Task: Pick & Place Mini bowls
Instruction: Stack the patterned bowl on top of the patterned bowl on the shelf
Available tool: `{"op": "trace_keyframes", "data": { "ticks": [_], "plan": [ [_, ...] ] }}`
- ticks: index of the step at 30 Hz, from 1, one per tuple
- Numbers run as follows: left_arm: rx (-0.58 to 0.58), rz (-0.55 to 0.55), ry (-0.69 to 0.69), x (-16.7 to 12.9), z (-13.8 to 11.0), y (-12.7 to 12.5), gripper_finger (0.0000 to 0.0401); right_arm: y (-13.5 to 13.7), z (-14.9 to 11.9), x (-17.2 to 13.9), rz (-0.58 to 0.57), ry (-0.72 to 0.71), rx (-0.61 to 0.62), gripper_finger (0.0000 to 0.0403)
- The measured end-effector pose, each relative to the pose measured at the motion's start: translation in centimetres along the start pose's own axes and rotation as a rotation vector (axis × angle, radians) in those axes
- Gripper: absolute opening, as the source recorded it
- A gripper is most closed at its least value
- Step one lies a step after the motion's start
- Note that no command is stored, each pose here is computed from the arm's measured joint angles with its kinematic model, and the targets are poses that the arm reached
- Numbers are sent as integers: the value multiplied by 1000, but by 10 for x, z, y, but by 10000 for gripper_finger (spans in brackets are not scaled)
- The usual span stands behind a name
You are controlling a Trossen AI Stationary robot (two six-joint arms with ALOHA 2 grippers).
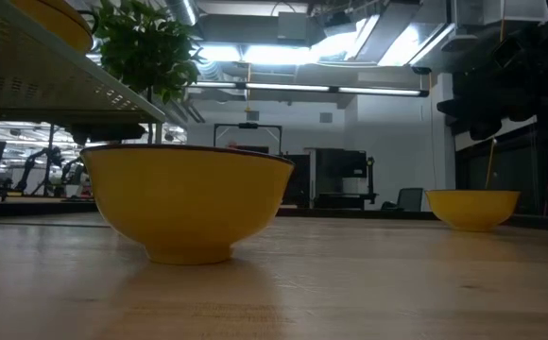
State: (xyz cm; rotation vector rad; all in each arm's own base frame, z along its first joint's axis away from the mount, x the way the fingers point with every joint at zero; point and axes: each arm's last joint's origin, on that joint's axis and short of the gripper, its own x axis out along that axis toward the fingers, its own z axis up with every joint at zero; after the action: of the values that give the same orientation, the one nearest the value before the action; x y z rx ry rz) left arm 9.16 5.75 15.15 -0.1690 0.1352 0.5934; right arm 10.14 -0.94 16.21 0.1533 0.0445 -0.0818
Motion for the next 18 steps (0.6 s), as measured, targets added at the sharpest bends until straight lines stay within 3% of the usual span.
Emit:
{"op": "trace_keyframes", "data": {
  "ticks": [10, 14, 18],
  "plan": [
    [0, 0, 0, 0, 0, 0, 114, 0, 3, -2, -10, 34, 337, 215],
    [0, 0, 0, 0, 0, 0, 114, 2, 13, -5, -46, 106, 318, 215],
    [0, 0, 0, 0, 0, 0, 114, 3, 28, -5, -95, 175, 210, 215]
  ]
}}
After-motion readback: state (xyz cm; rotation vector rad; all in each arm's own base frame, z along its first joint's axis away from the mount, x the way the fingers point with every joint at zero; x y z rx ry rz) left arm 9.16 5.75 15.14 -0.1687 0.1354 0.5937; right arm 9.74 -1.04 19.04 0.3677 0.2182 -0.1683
